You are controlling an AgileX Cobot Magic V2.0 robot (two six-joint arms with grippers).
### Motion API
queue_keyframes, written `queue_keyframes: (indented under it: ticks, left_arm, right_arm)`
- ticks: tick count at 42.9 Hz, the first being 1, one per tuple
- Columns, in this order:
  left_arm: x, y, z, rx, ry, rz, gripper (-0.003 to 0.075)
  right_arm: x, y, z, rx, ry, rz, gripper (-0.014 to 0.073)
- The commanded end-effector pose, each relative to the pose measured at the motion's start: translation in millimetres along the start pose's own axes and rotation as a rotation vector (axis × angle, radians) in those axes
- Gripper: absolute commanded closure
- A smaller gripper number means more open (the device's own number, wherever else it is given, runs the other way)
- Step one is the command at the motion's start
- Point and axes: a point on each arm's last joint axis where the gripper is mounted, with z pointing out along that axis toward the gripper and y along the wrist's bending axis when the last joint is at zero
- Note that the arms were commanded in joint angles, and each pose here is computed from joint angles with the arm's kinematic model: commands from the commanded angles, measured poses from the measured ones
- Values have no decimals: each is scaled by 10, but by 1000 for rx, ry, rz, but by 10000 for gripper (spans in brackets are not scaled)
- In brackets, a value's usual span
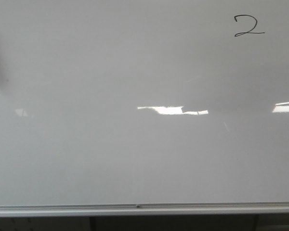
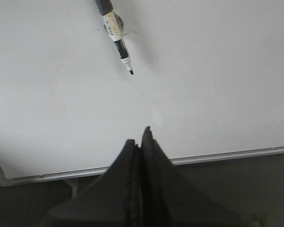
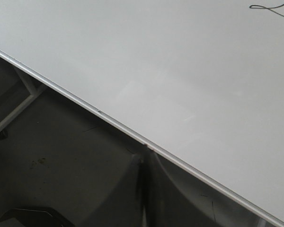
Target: Write number 2 on whiteboard
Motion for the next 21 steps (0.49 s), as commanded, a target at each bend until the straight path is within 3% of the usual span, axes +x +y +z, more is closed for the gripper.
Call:
queue_keyframes:
  ticks: [1, 15, 21]
  left_arm:
    - [-109, -2, -62, 3, -87, -17, 741]
    - [163, 13, -6, -29, -148, -11, 741]
    - [402, 14, 97, -49, -287, -1, 741]
  right_arm:
    - [-115, -17, -54, 20, -90, -7, 676]
    - [-110, -17, -53, 19, -85, -6, 676]
    - [-105, -16, -53, 18, -80, -6, 676]
